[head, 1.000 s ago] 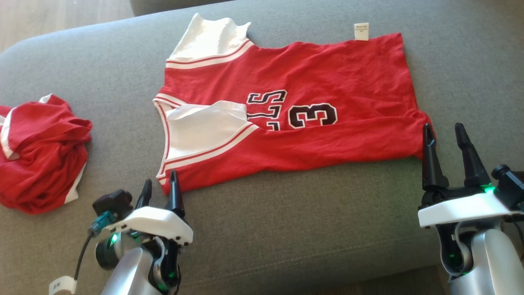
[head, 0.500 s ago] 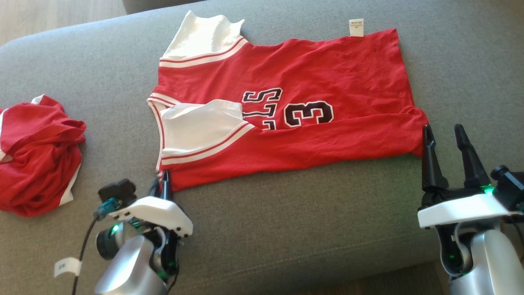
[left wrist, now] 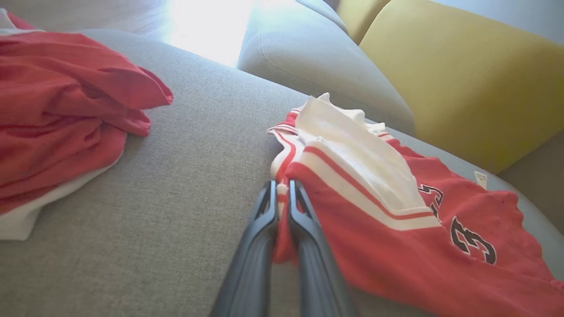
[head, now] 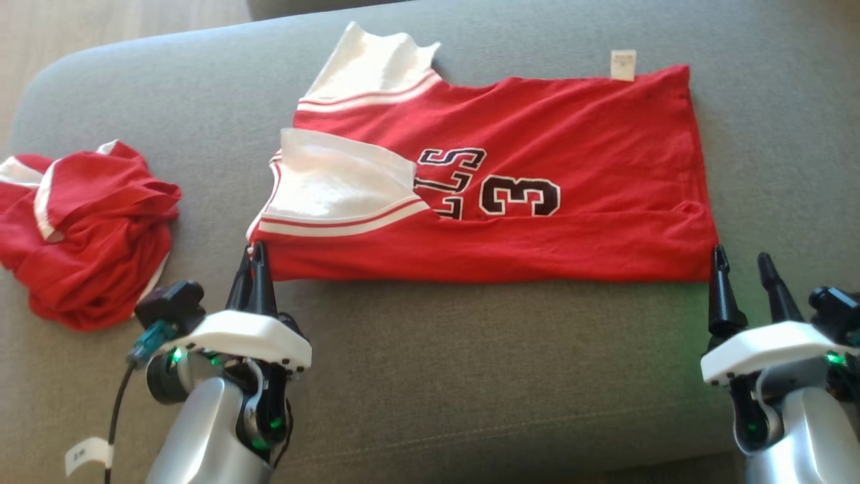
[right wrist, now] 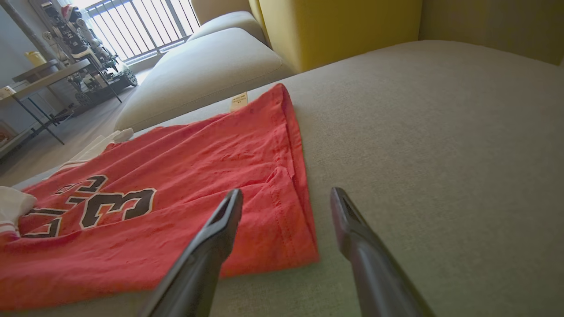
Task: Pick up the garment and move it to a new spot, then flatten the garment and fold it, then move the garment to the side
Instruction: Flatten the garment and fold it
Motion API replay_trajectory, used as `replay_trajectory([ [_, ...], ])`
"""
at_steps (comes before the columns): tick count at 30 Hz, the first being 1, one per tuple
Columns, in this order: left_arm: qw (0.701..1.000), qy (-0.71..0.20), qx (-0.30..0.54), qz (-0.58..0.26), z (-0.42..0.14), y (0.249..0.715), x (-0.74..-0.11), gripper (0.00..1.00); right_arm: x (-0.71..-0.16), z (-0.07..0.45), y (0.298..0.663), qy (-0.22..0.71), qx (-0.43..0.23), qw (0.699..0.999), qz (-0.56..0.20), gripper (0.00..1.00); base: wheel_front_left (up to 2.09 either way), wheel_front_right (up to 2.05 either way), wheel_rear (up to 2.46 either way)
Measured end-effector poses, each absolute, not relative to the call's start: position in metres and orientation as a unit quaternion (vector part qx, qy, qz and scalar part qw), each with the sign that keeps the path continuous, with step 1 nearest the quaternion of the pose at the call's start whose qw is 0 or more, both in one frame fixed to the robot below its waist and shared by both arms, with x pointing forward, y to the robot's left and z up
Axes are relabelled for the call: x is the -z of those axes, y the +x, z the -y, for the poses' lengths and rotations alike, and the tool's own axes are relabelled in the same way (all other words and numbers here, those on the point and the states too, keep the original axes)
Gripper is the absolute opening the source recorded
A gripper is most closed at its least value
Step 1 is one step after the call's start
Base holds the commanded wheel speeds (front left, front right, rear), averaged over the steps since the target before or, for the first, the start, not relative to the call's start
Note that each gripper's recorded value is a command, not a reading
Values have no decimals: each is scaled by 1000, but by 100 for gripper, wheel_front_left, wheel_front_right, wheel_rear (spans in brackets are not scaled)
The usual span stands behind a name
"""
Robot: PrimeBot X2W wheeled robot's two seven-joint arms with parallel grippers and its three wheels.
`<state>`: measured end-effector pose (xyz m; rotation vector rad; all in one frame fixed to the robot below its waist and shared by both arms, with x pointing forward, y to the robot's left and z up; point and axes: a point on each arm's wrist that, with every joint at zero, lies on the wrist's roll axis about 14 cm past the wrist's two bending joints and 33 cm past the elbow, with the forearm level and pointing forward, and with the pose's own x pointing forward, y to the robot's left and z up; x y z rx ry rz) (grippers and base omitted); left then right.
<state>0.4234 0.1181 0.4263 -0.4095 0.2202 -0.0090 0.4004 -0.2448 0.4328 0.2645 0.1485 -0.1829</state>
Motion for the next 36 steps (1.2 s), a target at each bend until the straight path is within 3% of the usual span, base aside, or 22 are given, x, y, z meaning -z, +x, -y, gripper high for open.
replay_trajectory([
  [9,973,-207,-3,-98,-126,413,-432,0,-398,236,412,193,106,966,-133,100,0,0,0],
  [23,971,-204,1,-121,-122,411,-415,0,-372,217,433,212,97,956,-177,100,0,0,0],
  [24,971,-204,1,-122,-121,412,-415,0,-373,214,436,214,92,957,-176,90,0,0,0],
  [25,971,-203,2,-123,-121,412,-414,0,-374,210,439,213,86,957,-177,33,0,0,0],
  [26,971,-202,4,-125,-119,412,-413,0,-374,207,440,210,81,958,-177,33,0,0,0],
  [27,971,-201,7,-127,-118,411,-412,0,-374,206,441,209,77,958,-178,0,0,0,0],
  [36,974,-184,15,-131,-114,407,-412,0,-383,213,434,185,67,964,-176,0,0,0,0],
])
